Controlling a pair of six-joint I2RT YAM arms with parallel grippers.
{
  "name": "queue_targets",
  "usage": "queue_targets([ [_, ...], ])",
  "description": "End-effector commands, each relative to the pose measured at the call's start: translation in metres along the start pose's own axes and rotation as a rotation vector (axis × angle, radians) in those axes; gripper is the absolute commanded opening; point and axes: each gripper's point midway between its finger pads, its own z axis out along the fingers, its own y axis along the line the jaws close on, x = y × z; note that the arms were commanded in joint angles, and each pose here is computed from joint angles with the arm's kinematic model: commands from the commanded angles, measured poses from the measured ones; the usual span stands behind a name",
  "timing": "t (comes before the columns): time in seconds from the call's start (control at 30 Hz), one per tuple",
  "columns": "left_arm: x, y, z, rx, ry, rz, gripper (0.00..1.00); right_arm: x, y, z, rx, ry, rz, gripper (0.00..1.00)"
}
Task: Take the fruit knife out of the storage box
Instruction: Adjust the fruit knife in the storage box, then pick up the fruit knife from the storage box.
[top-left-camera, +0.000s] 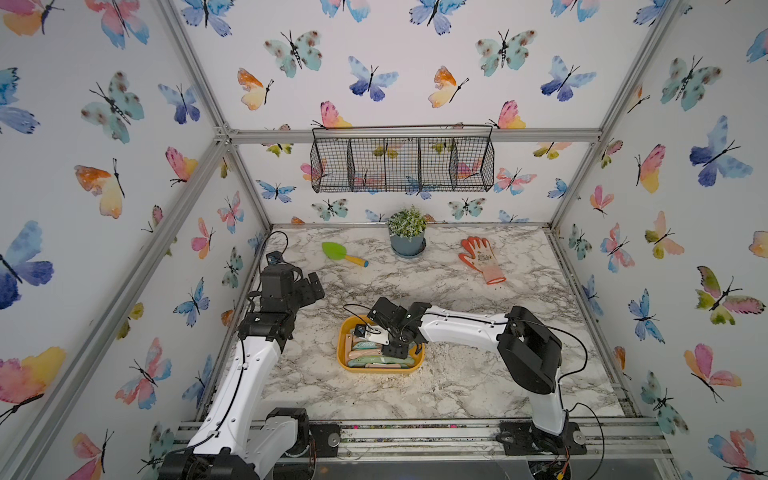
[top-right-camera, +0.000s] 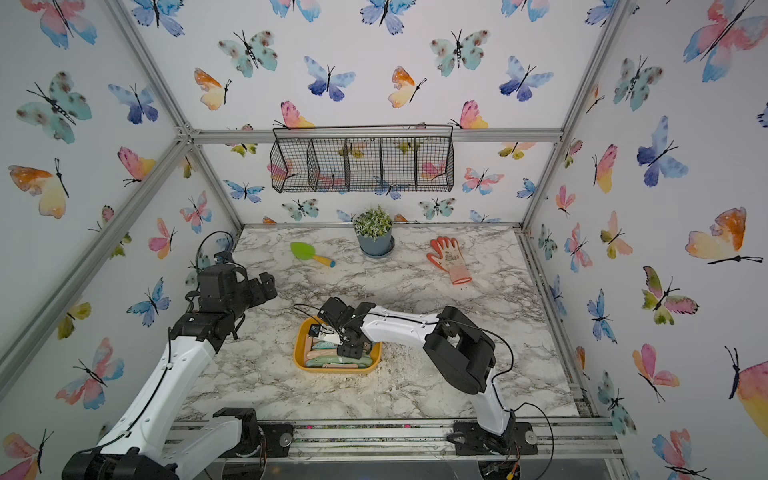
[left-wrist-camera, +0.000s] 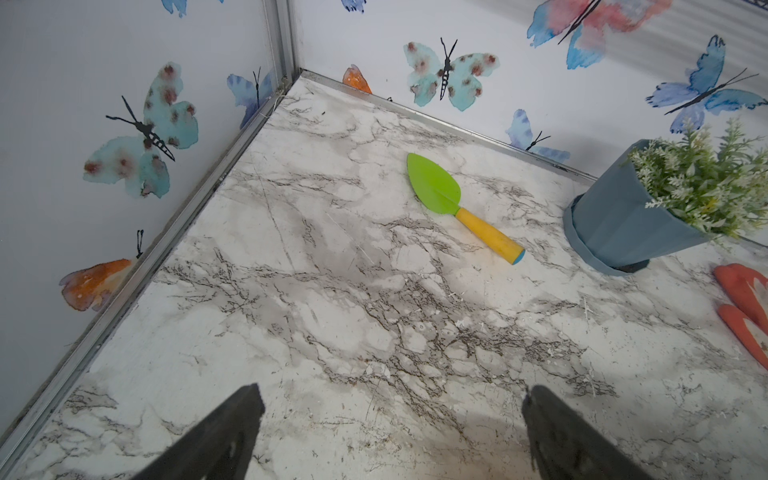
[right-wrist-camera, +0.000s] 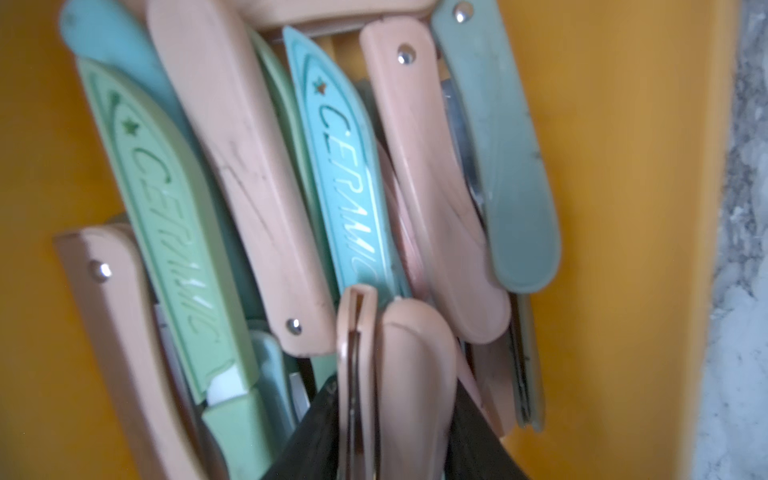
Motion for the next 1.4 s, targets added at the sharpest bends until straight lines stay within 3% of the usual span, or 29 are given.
queue_targets([
  [0.0, -0.008, -0.002, -0.006, -0.002, -0.016, -0.007, 0.98, -0.011, -0.015, -0.010, 0.081, -0.030, 0.038, 0.46],
  [0.53, -0.009, -0.004, -0.008, 0.010, -0.020, -0.009, 0.99, -0.021, -0.015, -0.035, 0.073, -0.120, 0.082, 0.51],
  [0.73, -0.010, -0.004, -0.009, 0.011, -0.024, -0.009, 0.98, -0.020, 0.009, -0.030, -0.054, -0.120, 0.036, 0.50],
  [1.03, -0.010, -0.003, -0.009, 0.007, -0.023, -0.009, 0.99, -0.002, 0.024, -0.016, -0.126, -0.035, 0.041, 0.48],
  [1.37, -0.010, -0.003, -0.009, 0.005, -0.023, -0.011, 0.98, 0.014, 0.026, 0.002, -0.108, 0.021, 0.082, 0.48],
])
